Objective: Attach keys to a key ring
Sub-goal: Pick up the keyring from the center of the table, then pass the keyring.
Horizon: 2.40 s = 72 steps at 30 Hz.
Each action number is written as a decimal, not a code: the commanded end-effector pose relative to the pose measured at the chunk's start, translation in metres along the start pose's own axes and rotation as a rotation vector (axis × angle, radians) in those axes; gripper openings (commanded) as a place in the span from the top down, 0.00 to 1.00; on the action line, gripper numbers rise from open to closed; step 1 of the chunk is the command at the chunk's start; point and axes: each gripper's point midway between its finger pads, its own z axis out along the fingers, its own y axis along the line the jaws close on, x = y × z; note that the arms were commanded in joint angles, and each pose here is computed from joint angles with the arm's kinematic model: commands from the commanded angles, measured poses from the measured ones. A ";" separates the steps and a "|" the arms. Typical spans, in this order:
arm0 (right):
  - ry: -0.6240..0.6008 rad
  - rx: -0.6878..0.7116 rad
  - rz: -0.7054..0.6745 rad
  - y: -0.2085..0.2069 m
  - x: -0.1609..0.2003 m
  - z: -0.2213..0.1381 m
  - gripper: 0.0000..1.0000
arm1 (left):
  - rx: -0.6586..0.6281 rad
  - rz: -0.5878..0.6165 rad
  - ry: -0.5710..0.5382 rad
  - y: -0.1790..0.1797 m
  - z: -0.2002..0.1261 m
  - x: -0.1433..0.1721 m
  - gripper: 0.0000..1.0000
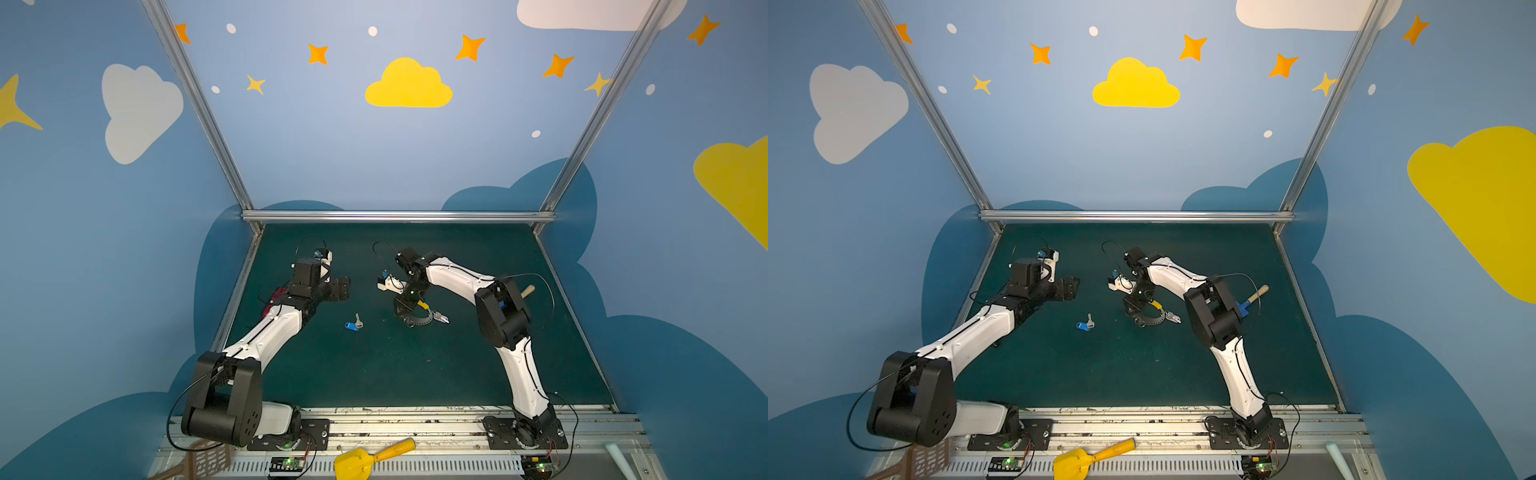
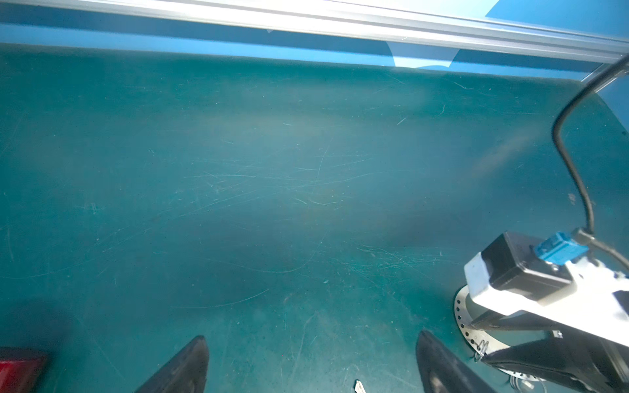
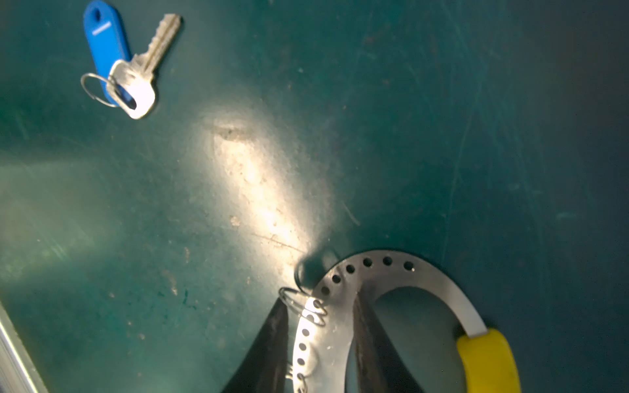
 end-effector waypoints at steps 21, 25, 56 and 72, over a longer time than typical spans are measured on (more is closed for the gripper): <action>-0.112 0.058 -0.119 0.023 -0.005 -0.046 1.00 | 0.152 0.056 -0.106 -0.029 -0.011 -0.007 0.11; -0.216 0.064 -0.167 0.033 -0.012 -0.066 1.00 | 0.230 0.115 -0.160 -0.048 -0.023 -0.006 0.16; -0.912 0.326 -0.867 0.093 -0.019 -0.189 1.00 | 0.724 0.786 -0.218 -0.181 -0.087 0.019 0.58; -0.901 0.414 -1.000 0.098 -0.013 -0.186 1.00 | 0.623 0.940 -0.265 -0.197 -0.077 0.015 0.65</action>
